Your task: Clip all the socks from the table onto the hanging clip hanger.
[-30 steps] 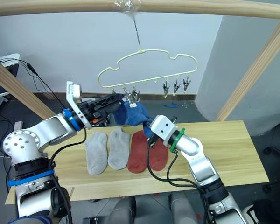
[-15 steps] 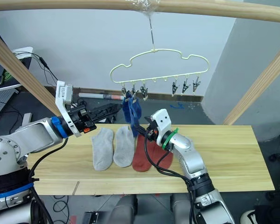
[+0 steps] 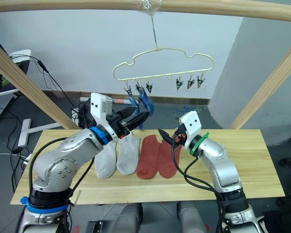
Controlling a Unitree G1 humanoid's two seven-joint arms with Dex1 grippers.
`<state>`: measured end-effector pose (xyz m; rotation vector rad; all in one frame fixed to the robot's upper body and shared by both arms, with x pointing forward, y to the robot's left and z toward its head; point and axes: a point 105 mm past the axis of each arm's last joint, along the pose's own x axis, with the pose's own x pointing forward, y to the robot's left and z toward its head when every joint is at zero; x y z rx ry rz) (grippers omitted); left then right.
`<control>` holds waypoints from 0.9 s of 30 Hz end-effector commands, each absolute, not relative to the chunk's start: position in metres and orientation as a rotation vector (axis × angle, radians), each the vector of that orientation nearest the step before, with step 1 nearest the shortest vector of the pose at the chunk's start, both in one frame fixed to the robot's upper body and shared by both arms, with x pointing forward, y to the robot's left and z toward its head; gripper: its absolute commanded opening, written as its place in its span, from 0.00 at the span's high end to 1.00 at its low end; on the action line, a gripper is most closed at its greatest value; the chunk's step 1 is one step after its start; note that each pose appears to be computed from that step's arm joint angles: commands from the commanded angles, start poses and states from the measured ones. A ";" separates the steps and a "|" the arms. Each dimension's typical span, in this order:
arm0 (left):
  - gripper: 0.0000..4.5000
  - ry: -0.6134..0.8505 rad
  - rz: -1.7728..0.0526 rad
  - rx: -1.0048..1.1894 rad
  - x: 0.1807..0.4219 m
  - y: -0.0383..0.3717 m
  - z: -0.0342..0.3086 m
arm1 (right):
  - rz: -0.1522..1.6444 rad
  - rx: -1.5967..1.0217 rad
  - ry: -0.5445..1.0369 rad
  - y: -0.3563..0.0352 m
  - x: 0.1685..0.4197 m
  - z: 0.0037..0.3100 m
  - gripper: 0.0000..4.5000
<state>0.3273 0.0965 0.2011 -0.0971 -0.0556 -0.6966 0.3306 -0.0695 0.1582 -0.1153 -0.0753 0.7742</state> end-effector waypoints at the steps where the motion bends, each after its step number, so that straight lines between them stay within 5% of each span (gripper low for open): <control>1: 0.46 -0.153 -0.636 -0.035 0.336 0.089 0.206 | 0.772 -0.162 -0.145 -0.086 0.320 0.185 0.00; 5: 0.46 -0.276 -0.505 0.096 0.353 0.086 0.204 | 0.777 -0.262 -0.178 -0.096 0.314 0.196 0.00; 27: 0.46 -0.370 -0.326 0.170 0.389 0.078 0.188 | 0.755 -0.226 -0.257 -0.099 0.309 0.233 0.00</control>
